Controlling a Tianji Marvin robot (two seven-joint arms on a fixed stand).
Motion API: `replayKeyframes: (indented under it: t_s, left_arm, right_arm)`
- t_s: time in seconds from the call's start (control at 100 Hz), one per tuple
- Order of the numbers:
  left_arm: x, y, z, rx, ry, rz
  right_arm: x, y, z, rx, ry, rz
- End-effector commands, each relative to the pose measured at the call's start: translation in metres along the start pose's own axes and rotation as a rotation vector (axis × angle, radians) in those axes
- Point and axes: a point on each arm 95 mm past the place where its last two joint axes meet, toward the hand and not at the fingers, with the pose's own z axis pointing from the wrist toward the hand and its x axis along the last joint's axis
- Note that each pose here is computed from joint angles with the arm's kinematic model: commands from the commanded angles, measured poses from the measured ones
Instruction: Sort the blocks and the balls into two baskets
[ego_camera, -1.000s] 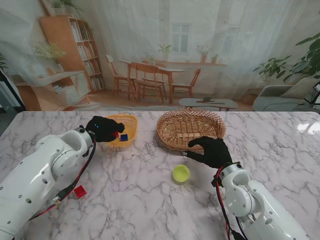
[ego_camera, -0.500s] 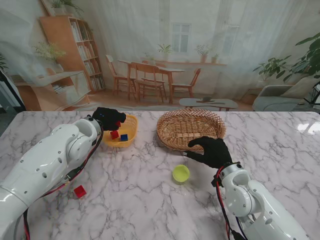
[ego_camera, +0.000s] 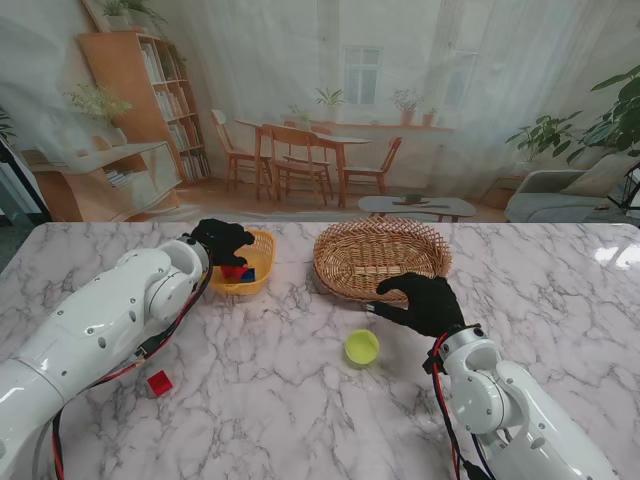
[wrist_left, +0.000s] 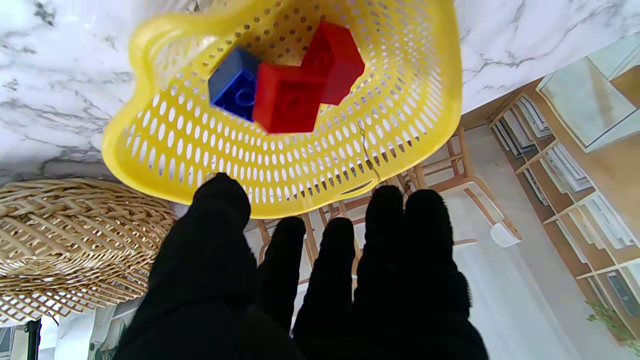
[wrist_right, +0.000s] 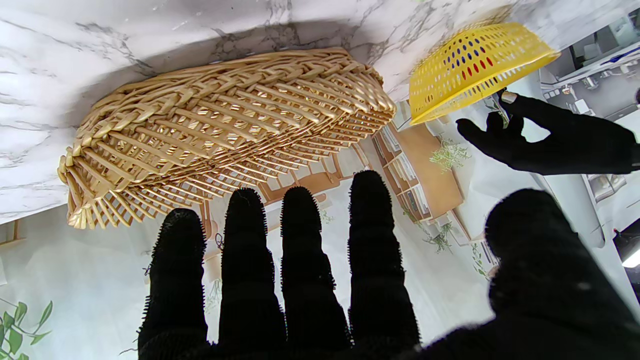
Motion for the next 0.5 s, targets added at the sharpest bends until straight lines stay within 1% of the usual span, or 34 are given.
replayKeyframes:
  t_s: [0.0,0.11,0.21,0.37,0.49]
  left_arm:
    - [-0.004,0.004,0.0,-0.028,-0.01,0.005]
    - [-0.006,0.005,-0.004,-0.015,-0.012,0.006]
    - [-0.007,0.001,-0.012,0.007,0.001,0.009]
    - [-0.009,-0.006,-0.03,0.043,0.019,0.03]
    - [-0.014,-0.007,-0.046,0.029,0.023,0.076]
  right_arm:
    - [0.0,-0.002,-0.001,0.004,-0.006,0.0]
    - [0.0,-0.002,0.0,0.004,-0.005,-0.001]
    - [0.0,-0.002,-0.001,0.003,-0.005,0.0]
    - [0.0,-0.001,-0.001,0.001,-0.006,0.001]
    - [-0.001,-0.001,-0.001,0.001,-0.006,0.002]
